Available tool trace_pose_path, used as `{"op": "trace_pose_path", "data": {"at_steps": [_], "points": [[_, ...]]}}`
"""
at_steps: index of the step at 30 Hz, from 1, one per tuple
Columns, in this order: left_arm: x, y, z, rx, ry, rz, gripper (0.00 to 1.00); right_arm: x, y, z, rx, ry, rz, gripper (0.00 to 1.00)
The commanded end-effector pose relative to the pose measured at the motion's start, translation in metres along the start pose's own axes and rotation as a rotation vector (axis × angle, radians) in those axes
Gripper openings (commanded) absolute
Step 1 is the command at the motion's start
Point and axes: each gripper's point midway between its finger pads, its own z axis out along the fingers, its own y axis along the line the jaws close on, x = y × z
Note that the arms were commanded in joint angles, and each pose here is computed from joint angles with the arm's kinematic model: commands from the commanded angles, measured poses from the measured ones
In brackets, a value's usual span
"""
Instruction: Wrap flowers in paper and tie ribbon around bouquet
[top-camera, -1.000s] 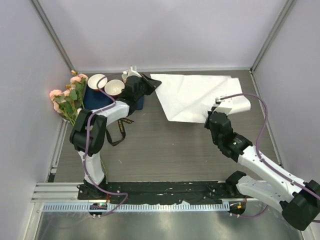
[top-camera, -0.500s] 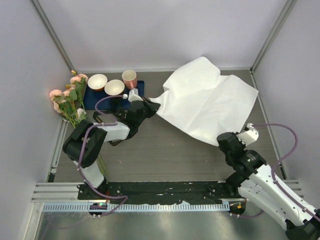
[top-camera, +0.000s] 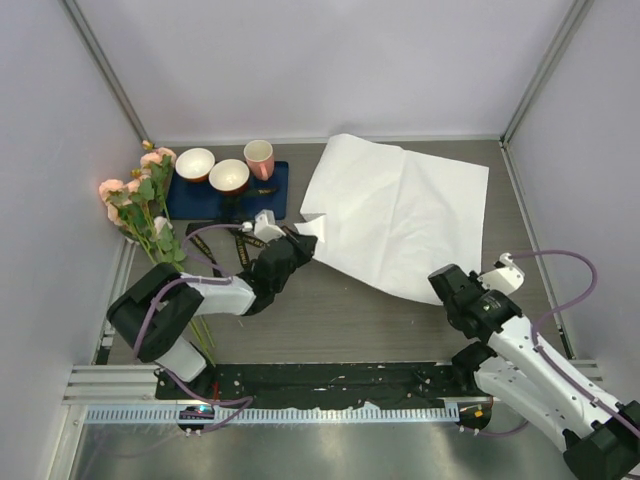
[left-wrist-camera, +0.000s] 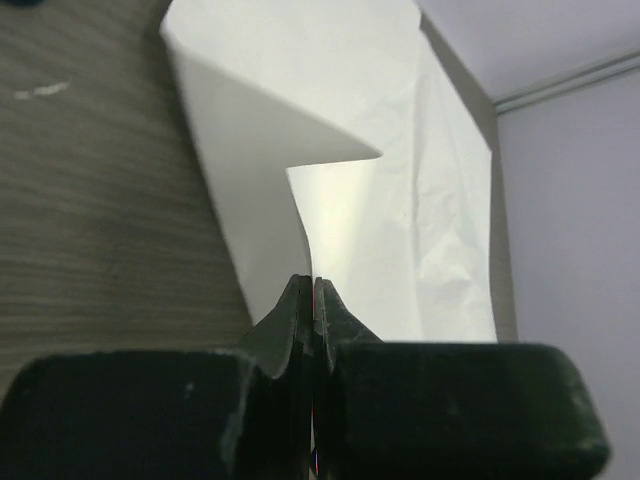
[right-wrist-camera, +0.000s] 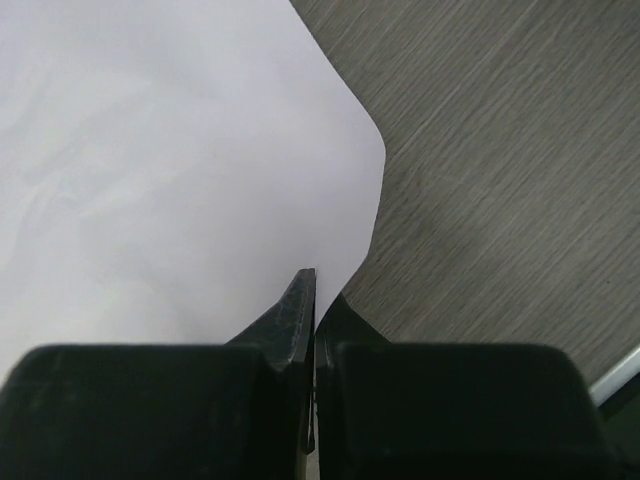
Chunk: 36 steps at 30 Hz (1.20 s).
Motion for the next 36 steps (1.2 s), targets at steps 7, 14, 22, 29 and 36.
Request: {"op": "trace_pose_path", "data": {"at_steps": [7,14,22,29,36], "points": [[0.058,0.001,-0.024,0.012,0.127,-0.018,0.21,-0.056,-0.016,0.007,0.154,-0.133,0.081,0.79],[0.073,0.012,-0.087,-0.004,0.339,0.037,0.74,-0.087,0.026,-0.031,-0.093,-0.101,0.097,0.97],[0.009,0.033,-0.134,-0.215,0.358,0.257,1.00,-0.042,0.214,-0.035,-0.777,0.138,-0.283,0.94],[-0.006,0.071,-0.096,-0.383,0.504,0.220,1.00,0.038,0.282,-0.019,-0.910,0.399,-0.470,0.83],[0.013,0.070,-0.036,-0.360,0.520,0.235,0.72,0.071,0.248,0.035,-0.663,0.413,-0.416,0.48]]}}
